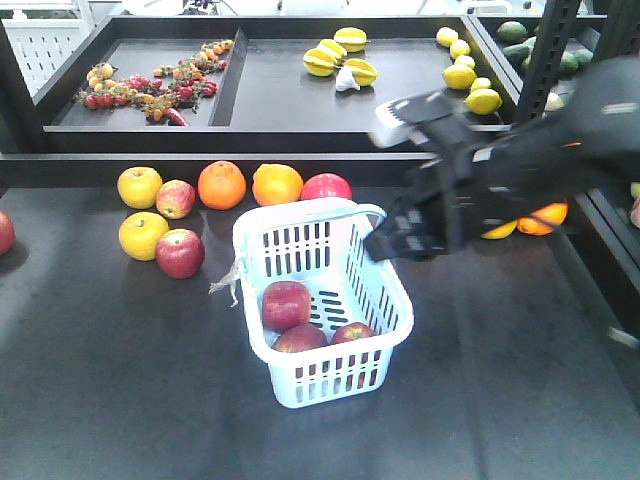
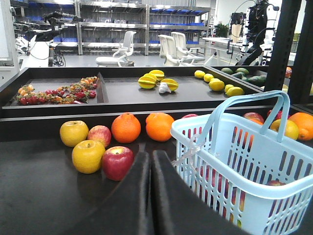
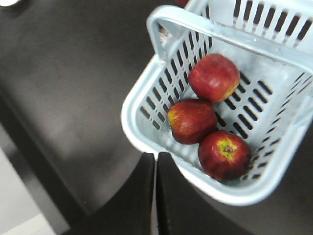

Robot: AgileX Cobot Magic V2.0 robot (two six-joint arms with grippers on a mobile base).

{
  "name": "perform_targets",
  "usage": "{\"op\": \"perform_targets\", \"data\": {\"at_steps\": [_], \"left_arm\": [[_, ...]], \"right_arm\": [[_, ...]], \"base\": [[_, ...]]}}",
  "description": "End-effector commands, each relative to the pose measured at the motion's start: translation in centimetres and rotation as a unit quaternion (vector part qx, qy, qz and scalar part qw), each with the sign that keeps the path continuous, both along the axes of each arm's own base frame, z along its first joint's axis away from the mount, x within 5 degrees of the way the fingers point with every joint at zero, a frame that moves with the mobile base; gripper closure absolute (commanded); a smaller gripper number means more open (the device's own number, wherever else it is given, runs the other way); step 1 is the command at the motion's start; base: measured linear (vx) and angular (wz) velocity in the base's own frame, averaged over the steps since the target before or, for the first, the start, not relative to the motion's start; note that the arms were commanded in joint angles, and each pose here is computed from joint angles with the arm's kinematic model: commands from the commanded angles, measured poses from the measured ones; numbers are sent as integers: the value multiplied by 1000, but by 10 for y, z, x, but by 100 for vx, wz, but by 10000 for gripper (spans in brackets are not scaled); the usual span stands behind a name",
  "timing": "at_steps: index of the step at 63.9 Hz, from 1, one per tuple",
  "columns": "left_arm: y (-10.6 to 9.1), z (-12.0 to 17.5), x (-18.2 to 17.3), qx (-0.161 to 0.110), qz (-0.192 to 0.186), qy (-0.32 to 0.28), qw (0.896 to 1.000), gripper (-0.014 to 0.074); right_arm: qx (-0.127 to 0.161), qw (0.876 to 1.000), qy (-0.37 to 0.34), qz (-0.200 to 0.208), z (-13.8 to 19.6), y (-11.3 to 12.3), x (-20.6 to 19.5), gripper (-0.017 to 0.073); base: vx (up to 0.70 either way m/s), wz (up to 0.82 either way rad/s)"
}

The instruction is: Pick three apples into basket with both arms

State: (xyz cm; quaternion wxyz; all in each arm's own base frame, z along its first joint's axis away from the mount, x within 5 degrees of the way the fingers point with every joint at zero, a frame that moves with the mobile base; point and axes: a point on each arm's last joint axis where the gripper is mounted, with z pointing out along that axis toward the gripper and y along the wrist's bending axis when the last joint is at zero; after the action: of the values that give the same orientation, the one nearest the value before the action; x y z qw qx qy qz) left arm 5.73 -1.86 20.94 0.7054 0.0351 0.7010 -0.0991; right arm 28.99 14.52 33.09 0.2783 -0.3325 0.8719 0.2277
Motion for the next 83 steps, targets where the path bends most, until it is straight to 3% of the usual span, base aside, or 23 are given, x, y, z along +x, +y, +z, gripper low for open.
{"op": "perform_targets", "data": {"at_steps": [1, 6, 14, 18, 26, 36, 48, 59, 72, 83], "left_arm": [[1, 8, 1, -30, 7, -4, 1000, 601], [1, 9, 1, -43, 7, -5, 999, 601], [1, 9, 1, -42, 6, -5, 999, 601], [1, 9, 1, -41, 4, -4, 999, 601], [1, 9, 1, -41, 4, -4, 999, 601], [1, 9, 1, -41, 4, -4, 999, 601], [1, 9, 1, -42, 7, -5, 999, 601], [-4, 8, 0, -40, -21, 0, 999, 601], [-17, 6, -4, -36, -96, 12, 995, 601], [-24, 5, -7, -33, -139, 18, 990, 601]], "right_arm": [[18, 996, -86, 3, 43, -17, -43, 564], [20, 992, -125, -11, 46, -32, -76, 564], [34, 977, -204, -56, 40, -59, -132, 564], [49, 967, -233, -93, 26, -72, -157, 564], [50, 951, -271, -141, -12, -95, -195, 564], [53, 935, -293, -194, -47, -114, -225, 564], [69, 912, -345, -212, -48, -126, -246, 564], [73, 909, -351, -212, -47, -127, -248, 564], [73, 909, -351, -212, -47, -127, -248, 564], [73, 909, -351, -212, -47, -127, -248, 564]], "base": [[0, 0], [0, 0], [0, 0], [0, 0], [0, 0], [0, 0], [0, 0], [0, 0], [0, 0], [0, 0]]}}
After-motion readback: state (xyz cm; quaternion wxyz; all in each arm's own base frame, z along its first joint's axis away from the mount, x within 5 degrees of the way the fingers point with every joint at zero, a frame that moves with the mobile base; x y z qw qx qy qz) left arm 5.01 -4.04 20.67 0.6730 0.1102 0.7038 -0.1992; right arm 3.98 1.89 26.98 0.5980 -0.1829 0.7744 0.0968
